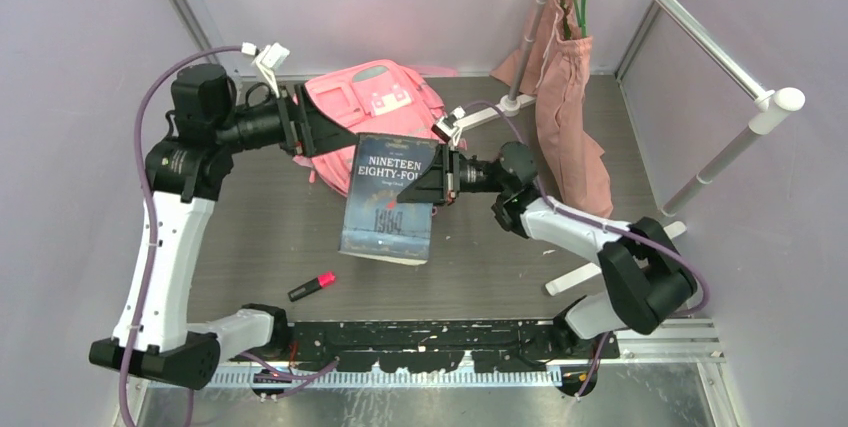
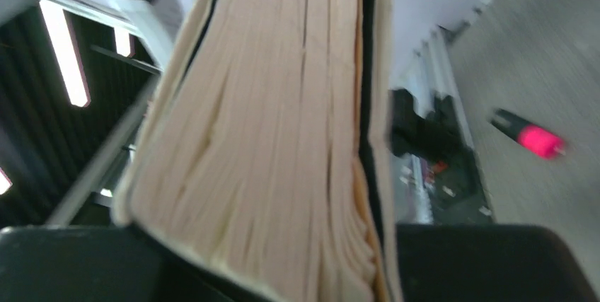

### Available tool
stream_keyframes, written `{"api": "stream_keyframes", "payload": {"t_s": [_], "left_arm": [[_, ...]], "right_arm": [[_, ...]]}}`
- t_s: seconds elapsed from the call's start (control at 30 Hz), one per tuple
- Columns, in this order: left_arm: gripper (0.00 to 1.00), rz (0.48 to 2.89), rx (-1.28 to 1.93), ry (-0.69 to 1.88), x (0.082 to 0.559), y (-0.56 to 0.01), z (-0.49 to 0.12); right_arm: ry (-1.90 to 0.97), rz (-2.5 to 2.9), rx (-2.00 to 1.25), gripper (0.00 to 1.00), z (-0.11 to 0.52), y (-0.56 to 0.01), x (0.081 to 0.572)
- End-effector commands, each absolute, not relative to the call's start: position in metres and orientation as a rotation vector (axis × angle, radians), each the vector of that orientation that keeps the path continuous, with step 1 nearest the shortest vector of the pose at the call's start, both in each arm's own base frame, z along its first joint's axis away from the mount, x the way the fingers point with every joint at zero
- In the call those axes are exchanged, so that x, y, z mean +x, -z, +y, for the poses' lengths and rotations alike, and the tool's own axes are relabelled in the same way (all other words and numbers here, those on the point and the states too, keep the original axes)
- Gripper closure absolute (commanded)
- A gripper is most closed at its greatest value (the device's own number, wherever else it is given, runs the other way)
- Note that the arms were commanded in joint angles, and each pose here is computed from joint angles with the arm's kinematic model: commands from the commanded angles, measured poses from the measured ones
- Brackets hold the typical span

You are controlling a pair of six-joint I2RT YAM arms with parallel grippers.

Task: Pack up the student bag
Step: Pick up the book from the center of the board.

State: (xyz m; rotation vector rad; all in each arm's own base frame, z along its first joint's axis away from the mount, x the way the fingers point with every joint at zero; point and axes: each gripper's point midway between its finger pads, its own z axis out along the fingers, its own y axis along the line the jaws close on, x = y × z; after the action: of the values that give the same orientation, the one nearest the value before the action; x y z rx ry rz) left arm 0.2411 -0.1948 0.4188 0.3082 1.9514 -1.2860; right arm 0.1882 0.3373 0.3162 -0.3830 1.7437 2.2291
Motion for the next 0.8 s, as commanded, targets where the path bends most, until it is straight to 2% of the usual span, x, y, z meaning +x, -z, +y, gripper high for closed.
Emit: {"api": "stream_keyframes", "payload": {"t_s": [0.0,0.1,0.2,0.33,0.43,0.57,0.77], "left_arm": [[0.15,2.02,0.531,1.06,0.215,-0.379,-0.174],[0.13,2.023,0.6,0.985,0.211,-0.365,-0.167],[0.1,2.024,0.664,1.045,0.207,-0.357,-0.175],[0.08,1.959,0.792,1.35,0.189,-0.365,-0.198],[0.01,1.969,0.798,1.383,0.194,-0.364,-0.202],[0.0,1.957,0.805,1.411,0.198,-0.365,-0.209],[0.0,2.059,0.908,1.496,0.189,-0.336,-0.231]], "right_arm": [[-2.036,1.828,-0.718,0.99,0.321,-0.322,0.158],[-1.647,2.037,-0.858,0.99,0.299,-0.29,0.149],[-1.494,2.135,-1.001,0.99,0.28,-0.282,0.134],[-1.437,2.204,-1.112,0.99,0.267,-0.279,0.118],[-1.399,2.226,-1.196,0.99,0.261,-0.275,0.106],[-1.359,2.245,-1.273,0.99,0.255,-0.271,0.094],[-1.413,2.145,-1.345,0.99,0.26,-0.29,0.079]]}}
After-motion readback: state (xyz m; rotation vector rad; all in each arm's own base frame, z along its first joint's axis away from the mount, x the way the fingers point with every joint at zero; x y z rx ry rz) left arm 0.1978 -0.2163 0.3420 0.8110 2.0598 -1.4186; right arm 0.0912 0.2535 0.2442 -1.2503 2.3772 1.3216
